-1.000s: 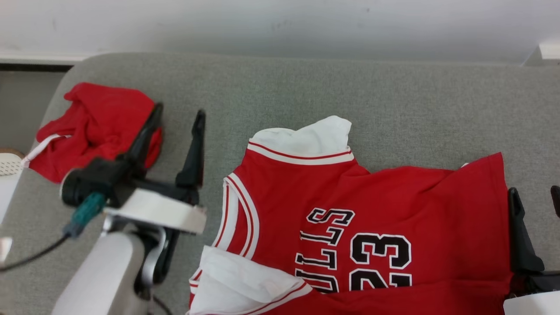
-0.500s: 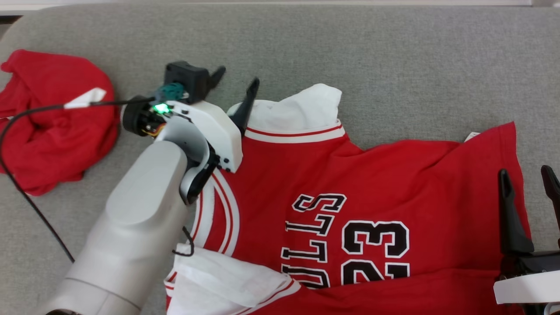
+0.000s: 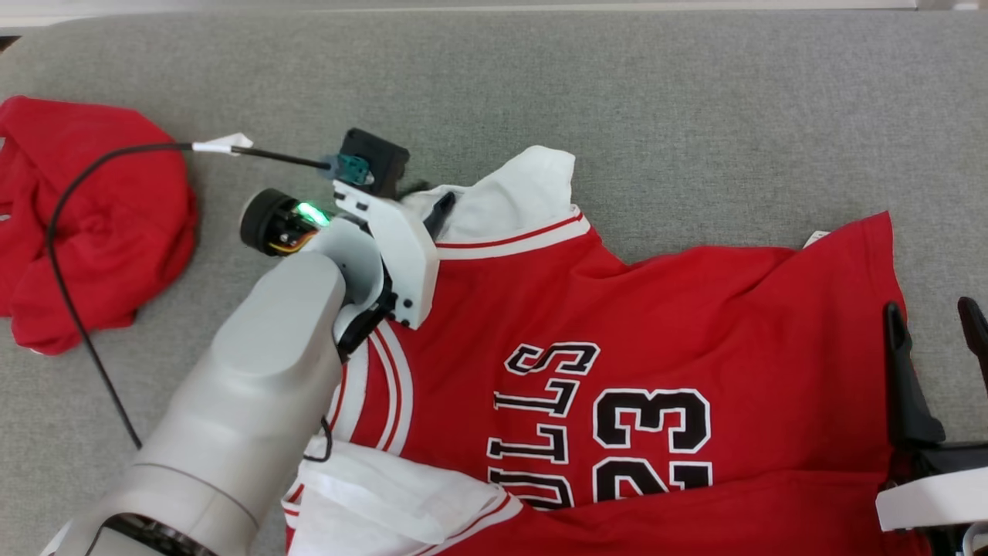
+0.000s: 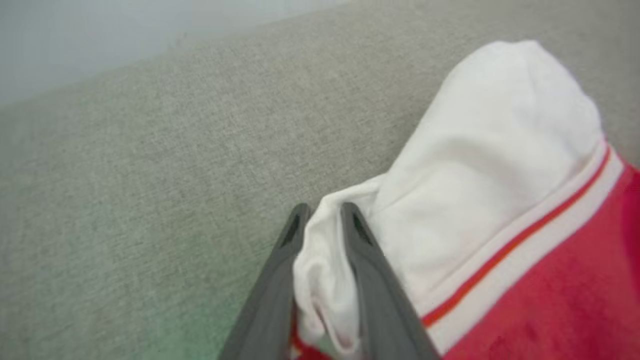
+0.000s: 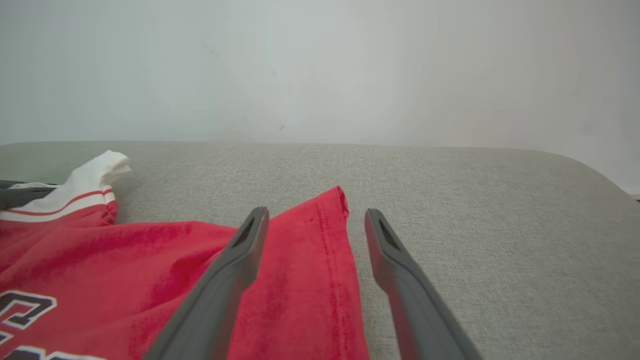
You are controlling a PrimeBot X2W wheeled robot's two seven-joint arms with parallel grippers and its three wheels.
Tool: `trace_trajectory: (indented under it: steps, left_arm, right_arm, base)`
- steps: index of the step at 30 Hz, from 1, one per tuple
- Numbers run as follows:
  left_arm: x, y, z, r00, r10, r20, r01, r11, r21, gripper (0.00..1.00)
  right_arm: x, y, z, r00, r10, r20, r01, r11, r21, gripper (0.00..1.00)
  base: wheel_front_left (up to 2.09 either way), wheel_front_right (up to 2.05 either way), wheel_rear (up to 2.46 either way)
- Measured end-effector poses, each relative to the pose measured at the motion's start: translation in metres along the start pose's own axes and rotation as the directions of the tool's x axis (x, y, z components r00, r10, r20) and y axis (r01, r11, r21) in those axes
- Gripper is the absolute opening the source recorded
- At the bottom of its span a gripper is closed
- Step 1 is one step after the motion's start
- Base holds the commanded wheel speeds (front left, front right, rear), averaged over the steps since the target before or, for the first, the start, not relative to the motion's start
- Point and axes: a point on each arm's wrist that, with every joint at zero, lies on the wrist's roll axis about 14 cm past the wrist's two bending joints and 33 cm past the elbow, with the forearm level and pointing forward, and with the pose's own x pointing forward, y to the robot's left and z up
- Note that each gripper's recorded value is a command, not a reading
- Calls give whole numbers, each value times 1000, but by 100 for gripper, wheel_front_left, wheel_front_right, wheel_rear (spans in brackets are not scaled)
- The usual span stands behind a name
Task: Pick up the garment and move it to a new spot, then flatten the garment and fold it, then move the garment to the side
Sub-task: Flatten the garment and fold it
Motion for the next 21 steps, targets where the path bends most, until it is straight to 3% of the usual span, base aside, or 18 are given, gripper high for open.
trace_trajectory:
  steps: [12, 21]
  left_arm:
    - [-18, 17, 44, 969, 46, 241, -41, 999, -27, 0]
    - [-29, 43, 44, 954, 105, 281, -80, 992, -101, 0]
  right_arm:
    - [40, -16, 0, 999, -19, -33, 18, 999, -46, 100]
    - [74, -10, -47, 978, 16, -206, -22, 999, -28, 100]
  base:
    - [0, 0, 0]
    - [0, 0, 0]
